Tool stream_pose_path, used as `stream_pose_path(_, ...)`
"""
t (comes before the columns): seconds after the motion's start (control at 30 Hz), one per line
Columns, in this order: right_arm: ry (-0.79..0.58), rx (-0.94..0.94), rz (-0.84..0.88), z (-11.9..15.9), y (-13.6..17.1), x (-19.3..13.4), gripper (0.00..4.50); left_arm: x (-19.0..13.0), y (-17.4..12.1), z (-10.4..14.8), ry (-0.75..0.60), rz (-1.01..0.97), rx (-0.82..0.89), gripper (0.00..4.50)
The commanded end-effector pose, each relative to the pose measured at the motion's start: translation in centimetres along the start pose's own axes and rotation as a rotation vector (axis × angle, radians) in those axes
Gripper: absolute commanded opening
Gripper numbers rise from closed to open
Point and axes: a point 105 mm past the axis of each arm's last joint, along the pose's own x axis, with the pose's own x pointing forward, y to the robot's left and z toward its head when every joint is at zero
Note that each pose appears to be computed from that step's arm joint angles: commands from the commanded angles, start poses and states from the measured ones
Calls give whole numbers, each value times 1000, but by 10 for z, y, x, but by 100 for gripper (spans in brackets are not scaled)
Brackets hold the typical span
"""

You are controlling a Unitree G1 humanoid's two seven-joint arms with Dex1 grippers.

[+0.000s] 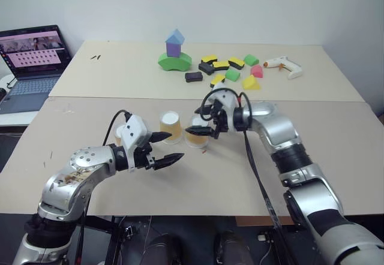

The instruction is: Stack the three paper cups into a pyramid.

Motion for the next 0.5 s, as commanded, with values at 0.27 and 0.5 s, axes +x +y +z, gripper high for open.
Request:
stream_pose_path(0.27,-276,-33,-116,68,9,-62,446,-16,9,15,-191,567,34,382)
stream_pose_path(0.5,-196,-41,-88,47,24,-78,446,-51,-5,-17,-54,774,132,382)
